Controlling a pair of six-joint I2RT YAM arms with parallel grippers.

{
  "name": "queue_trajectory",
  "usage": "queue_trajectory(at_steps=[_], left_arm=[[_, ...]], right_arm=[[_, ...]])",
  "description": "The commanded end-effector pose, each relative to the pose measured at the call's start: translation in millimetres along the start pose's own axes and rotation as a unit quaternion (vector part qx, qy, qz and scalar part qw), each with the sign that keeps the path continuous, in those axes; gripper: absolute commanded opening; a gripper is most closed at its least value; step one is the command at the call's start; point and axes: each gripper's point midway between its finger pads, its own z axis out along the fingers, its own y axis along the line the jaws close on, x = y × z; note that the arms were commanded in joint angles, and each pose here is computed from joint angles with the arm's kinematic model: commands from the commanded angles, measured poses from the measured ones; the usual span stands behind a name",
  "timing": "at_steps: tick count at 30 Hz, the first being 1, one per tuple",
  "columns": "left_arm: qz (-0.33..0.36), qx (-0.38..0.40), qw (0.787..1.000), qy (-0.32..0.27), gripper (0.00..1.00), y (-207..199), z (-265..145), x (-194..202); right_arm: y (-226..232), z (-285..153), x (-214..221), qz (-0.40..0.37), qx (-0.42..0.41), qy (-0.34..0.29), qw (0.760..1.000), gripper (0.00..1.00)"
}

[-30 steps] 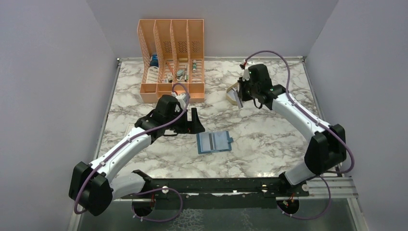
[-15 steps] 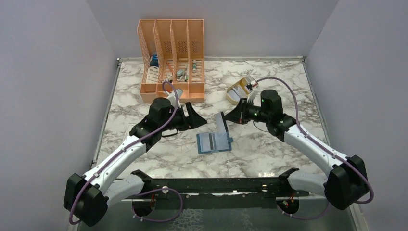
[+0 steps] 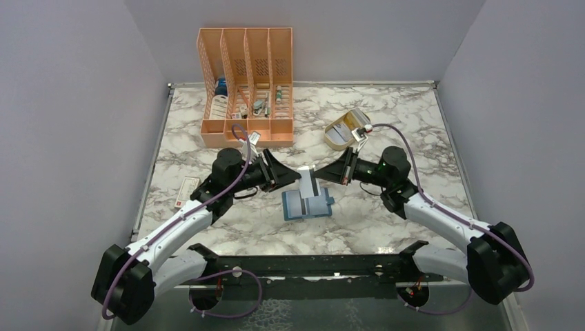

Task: Put the credit cards into the card holder
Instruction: Pick up the credit card from the storage box.

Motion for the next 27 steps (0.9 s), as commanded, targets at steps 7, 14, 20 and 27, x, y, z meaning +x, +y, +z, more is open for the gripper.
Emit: queue_trajectory(at_steps=[7,14,20,27], left_arm=[[-0.012,0.059,0.998,-0.007,0.01,-24.9,-5.2,-2.0],[0.002,0.057,0.998,-0.007,0.00,-20.4,-6.2,0.3],[0.025,0.029,0.999,0.002,0.00,-6.6,-3.6,2.9],[0.069,-0.055,0.996,0.004,0.00,27.3,-1.2,-0.5]], right_arm=[[15.3,9.2,-6.3,0.010,-0.027,-0.027,0.999,0.01],[3.5,16.5,2.8,0.015,-0.013,-0.004,1.000,0.02],[-30.5,8.8,12.9,0.002,0.075,0.008,0.997,0.29],[-71.4,-10.3,27.6,-0.037,0.172,0.028,0.984,0.39]])
